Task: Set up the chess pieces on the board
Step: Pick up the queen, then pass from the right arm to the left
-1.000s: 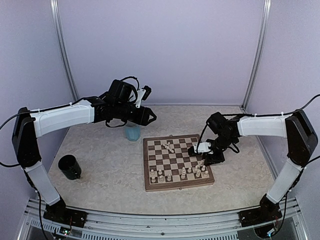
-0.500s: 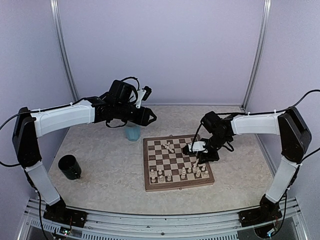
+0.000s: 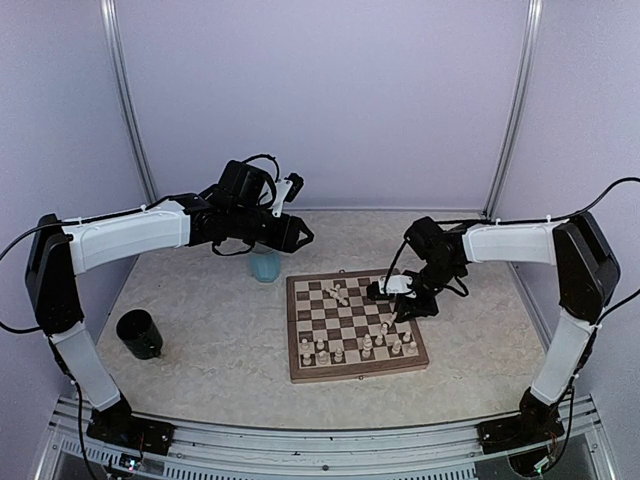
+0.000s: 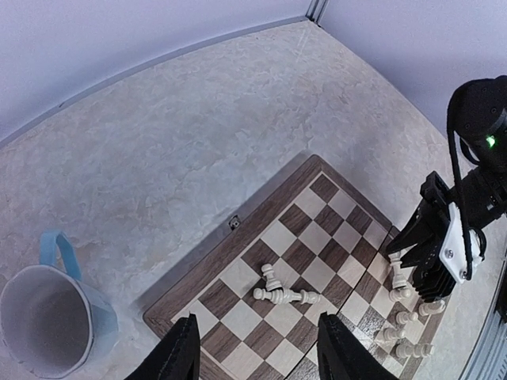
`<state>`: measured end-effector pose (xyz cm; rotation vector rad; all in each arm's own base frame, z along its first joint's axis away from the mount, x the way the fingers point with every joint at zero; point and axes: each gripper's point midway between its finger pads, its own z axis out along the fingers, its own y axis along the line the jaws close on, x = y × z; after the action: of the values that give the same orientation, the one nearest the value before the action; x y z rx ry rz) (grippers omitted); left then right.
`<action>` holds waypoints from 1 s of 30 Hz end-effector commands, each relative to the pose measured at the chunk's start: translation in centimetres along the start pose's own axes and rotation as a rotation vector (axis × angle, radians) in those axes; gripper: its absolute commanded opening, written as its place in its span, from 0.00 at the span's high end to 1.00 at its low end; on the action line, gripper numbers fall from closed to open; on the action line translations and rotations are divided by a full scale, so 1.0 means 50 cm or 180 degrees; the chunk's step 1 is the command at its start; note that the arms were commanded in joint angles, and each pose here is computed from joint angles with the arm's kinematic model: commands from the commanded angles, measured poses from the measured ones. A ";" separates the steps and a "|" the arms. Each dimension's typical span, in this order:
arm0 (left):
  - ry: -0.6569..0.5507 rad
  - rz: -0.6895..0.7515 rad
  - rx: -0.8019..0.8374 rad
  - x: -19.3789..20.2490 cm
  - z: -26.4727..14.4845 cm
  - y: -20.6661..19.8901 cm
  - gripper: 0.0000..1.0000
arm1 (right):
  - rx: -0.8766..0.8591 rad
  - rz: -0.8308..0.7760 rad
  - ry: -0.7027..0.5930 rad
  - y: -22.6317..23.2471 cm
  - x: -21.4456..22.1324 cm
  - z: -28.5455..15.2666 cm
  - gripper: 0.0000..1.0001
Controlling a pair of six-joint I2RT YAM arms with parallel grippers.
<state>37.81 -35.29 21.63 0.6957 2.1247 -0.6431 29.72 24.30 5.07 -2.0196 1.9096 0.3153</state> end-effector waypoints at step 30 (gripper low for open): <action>0.0436 -0.0594 0.2014 0.077 0.061 -0.293 0.50 | 0.0822 -0.0221 -0.0579 0.020 -0.193 -0.197 0.93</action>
<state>29.89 -45.18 18.24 0.8522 2.1879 -1.2525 27.28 28.69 17.50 -1.8197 1.6765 0.3062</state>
